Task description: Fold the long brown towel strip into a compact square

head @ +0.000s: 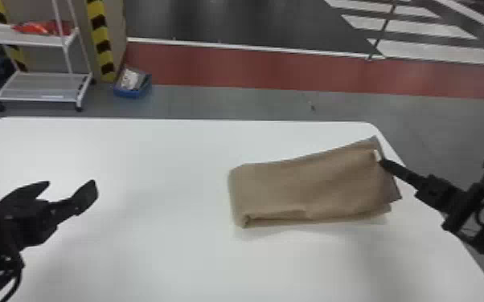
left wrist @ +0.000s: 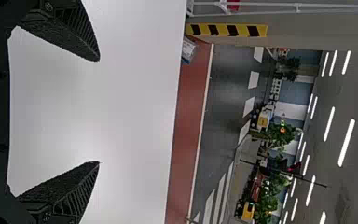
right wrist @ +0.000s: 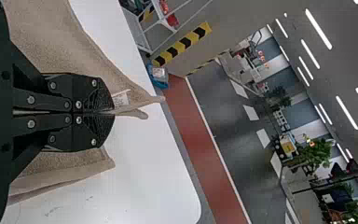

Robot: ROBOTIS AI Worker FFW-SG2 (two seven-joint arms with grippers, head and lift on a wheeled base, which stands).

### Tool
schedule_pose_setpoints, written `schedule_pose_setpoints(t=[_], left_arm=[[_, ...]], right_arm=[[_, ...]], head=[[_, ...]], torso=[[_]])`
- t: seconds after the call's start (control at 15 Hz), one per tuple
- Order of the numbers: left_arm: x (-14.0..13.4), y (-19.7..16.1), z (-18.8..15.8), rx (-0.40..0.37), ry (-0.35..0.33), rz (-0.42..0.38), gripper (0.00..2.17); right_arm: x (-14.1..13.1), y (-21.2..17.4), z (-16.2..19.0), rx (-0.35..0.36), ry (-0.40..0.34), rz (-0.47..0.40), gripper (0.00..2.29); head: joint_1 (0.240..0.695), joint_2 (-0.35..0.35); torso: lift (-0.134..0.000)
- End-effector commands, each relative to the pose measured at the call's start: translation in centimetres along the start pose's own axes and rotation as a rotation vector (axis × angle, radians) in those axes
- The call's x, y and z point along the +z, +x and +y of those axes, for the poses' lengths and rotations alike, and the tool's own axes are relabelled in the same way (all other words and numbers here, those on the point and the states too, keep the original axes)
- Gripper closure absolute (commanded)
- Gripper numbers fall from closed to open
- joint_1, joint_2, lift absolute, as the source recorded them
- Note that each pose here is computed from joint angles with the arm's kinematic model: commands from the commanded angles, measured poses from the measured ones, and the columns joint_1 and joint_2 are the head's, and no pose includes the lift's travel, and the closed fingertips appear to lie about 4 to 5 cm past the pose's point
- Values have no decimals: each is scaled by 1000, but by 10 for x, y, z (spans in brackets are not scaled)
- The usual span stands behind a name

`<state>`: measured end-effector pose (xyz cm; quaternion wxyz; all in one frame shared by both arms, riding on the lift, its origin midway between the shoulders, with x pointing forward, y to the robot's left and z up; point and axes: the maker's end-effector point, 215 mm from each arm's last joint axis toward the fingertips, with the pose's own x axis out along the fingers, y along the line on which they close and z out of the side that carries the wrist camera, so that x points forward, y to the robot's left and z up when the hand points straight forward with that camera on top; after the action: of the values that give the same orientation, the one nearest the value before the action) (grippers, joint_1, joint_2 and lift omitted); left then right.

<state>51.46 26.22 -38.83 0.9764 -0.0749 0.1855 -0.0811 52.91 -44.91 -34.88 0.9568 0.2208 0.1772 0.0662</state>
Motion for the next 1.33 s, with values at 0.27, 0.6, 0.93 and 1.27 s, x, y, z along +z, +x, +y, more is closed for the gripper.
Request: schedule_pose_setpoints(t=[0.27, 0.6, 0.93, 1.27], left_arm=[[-4, 0, 1, 3, 1, 6, 100], [-6, -1, 0, 1, 0, 10, 100], [-6, 9, -78, -105, -58, -9, 100], [-18, 62, -185, -246, -84, 28, 208]], right_arm=[[-56, 15, -50, -108, -10, 154, 76], [3, -23, -56, -135, -118, -76, 63], [31, -93, -63, -124, -129, -197, 66], [-2, -147, -57, -74, -103, -236, 90]], head=[[695, -209], [695, -227], [695, -297], [695, -350]], torso=[[-124], [-124], [-124], [-124]])
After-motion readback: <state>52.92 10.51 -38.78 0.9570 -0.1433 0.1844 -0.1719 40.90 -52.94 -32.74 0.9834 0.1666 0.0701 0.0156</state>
